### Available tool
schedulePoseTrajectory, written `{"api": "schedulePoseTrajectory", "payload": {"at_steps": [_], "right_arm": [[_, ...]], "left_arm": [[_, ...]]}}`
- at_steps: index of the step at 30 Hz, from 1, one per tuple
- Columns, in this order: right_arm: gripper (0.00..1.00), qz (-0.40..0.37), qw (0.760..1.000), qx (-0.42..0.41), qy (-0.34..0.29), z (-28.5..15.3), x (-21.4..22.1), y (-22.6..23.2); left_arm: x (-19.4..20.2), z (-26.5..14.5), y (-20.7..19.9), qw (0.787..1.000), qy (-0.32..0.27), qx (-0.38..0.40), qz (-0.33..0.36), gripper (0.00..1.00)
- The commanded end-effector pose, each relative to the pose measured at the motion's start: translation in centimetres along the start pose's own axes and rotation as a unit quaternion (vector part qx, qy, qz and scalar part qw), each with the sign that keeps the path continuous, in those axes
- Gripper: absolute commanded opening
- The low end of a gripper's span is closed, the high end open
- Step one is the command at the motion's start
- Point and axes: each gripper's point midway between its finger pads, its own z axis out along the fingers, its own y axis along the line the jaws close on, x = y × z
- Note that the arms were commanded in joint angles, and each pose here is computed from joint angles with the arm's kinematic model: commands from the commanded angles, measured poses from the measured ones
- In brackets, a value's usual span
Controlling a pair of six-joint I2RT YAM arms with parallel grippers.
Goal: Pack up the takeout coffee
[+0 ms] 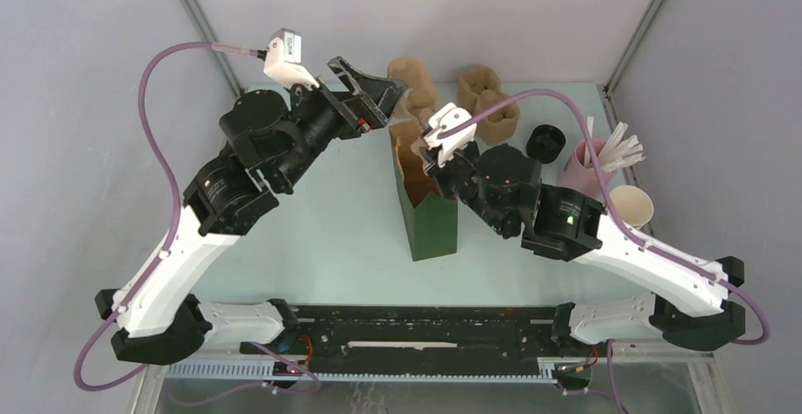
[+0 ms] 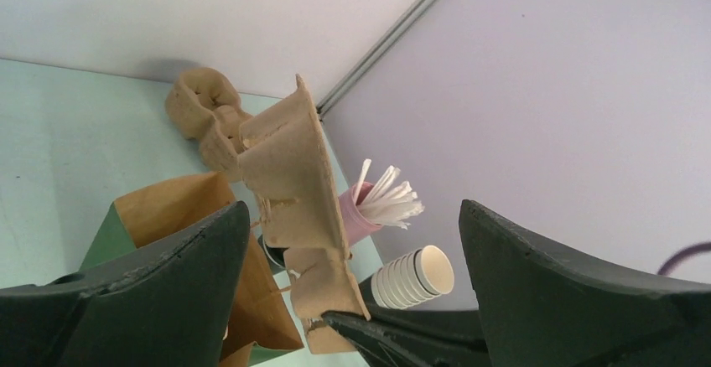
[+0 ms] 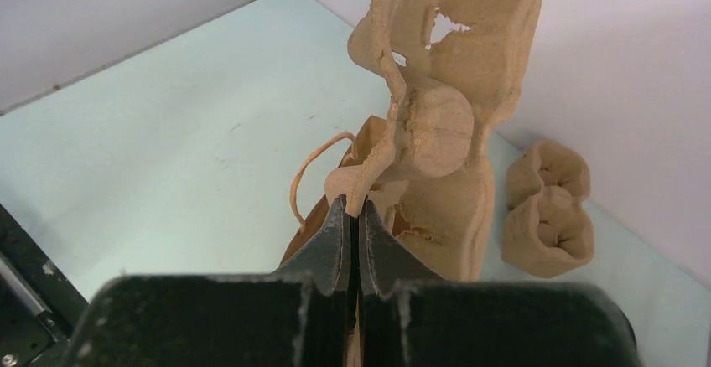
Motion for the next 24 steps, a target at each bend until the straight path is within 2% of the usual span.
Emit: {"api": "schedulePoseTrajectory", "payload": {"at_steps": [1, 6, 14, 18, 22, 24], "right_arm": [[0.0, -0.003, 0.998, 0.041, -0.054, -1.1, -4.0, -1.2], [0.0, 0.006, 0.997, 0.037, -0.062, -1.4, -4.5, -0.9], [0.0, 0.008, 0.997, 0.009, -0.072, -1.5, -4.9, 0.6], [0.0, 0.009, 0.997, 0.004, -0.076, -1.6, -5.0, 1.1], [0.0, 0.01, 0.997, 0.001, -0.079, -1.7, -5.3, 1.5], [0.0, 0.008, 0.997, 0.0, -0.079, -1.7, -5.3, 1.6]], "left_arm": [[-0.8, 0.0, 1.6, 0.999, -0.026, -0.041, 0.003, 1.0], [-0.6, -0.3, 3.8, 0.995, -0.043, -0.086, -0.004, 1.0], [-0.7, 0.5, 1.1, 0.999, -0.041, -0.016, -0.013, 1.0], [-0.5, 0.7, 1.5, 0.999, -0.04, -0.022, -0.016, 0.93], [0.3, 1.2, 1.9, 0.999, -0.028, -0.032, -0.02, 0.91], [0.2, 1.3, 2.0, 0.999, -0.028, -0.036, -0.02, 0.85]]}}
